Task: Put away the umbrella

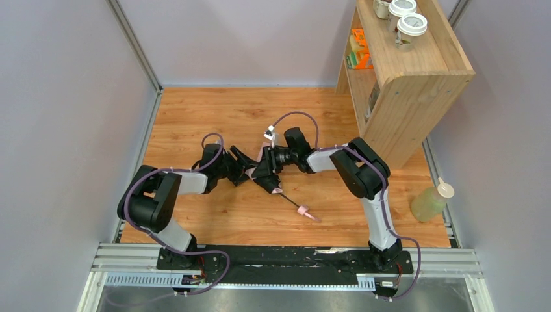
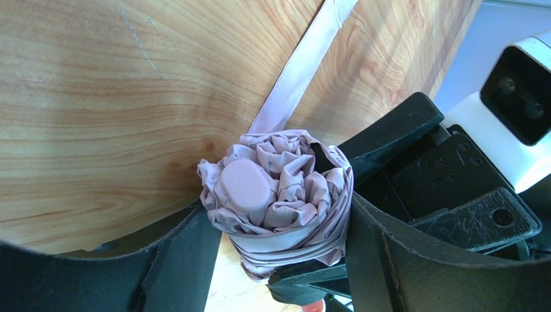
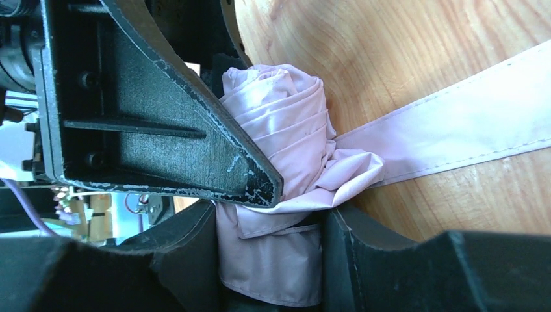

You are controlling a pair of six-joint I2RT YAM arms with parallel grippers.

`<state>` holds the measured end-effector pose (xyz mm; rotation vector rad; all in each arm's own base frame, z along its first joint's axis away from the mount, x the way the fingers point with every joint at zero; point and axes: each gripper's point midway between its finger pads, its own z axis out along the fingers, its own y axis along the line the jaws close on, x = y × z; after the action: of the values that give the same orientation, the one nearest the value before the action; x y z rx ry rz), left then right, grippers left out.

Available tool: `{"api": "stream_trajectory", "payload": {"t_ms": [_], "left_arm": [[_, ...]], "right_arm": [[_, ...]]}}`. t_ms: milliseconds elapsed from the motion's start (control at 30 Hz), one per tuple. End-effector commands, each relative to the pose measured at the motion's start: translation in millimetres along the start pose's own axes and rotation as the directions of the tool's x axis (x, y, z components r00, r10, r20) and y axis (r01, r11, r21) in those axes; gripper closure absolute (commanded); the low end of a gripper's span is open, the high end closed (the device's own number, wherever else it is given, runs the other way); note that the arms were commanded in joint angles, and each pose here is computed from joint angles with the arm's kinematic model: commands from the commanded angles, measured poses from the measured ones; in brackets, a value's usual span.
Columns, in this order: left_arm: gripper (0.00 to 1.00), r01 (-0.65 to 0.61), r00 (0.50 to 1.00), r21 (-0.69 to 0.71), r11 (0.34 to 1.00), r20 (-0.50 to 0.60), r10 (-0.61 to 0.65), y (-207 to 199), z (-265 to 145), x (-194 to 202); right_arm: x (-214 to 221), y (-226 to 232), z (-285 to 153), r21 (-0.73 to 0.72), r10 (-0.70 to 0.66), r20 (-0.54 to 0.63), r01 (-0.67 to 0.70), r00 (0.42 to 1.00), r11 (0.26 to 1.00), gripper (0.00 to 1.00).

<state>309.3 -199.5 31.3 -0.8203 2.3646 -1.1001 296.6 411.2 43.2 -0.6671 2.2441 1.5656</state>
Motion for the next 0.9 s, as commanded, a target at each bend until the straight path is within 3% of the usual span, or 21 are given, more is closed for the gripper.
{"api": "stream_trajectory", "payload": {"t_ms": [0, 200, 267, 333, 467, 533, 600, 767, 867], "left_arm": [[0.27, 0.021, 0.989, -0.333, 0.943, -0.131, -0.068, 97.5, -6.4, 45.5], [0.37, 0.033, 0.989, -0.314, 0.949, -0.125, -0.075, 92.7, -2.8, 43.7], [0.47, 0.032, 0.990, -0.311, 0.950, -0.122, -0.073, 93.4, -2.2, 44.6], [0.69, 0.041, 0.990, -0.298, 0.954, -0.118, -0.080, 92.9, -0.8, 45.4], [0.83, 0.049, 0.989, -0.316, 0.948, -0.117, -0.090, 100.1, -2.0, 48.9], [0.87, 0.049, 0.989, -0.333, 0.942, -0.113, -0.091, 105.6, -3.3, 49.8], [0.90, 0.051, 0.989, -0.343, 0.938, -0.117, -0.096, 110.2, -4.7, 52.3], [0.92, 0.054, 0.988, -0.354, 0.934, -0.114, -0.100, 117.7, -6.1, 55.0], [0.92, 0.049, 0.989, -0.354, 0.934, -0.113, -0.094, 118.3, -7.5, 55.2]], "right_arm": [[30.7, 13.2, 3.5, -0.129, 0.124, -0.098, -0.136, 0.987, 0.982, 1.00], [28.4, 23.0, 4.4, -0.184, 0.115, -0.136, -0.139, 0.984, 0.973, 1.00], [29.0, 25.1, 4.7, -0.196, 0.110, -0.149, -0.138, 0.983, 0.971, 1.00], [29.0, 24.9, 5.1, -0.193, 0.094, -0.152, -0.123, 0.984, 0.974, 1.00], [26.8, 15.1, 4.0, -0.105, 0.105, -0.133, -0.119, 0.986, 0.987, 0.97], [25.8, 4.5, 3.7, -0.005, 0.090, -0.122, -0.092, 0.988, 0.996, 0.83], [24.4, -9.3, -0.2, 0.129, 0.082, -0.110, -0.068, 0.990, 0.989, 0.58], [10.2, -14.6, -23.3, 0.352, -0.011, -0.075, 0.037, 0.997, 0.935, 0.21], [-1.4, -9.1, -36.7, 0.437, -0.114, -0.083, 0.139, 0.990, 0.889, 0.08]]}}
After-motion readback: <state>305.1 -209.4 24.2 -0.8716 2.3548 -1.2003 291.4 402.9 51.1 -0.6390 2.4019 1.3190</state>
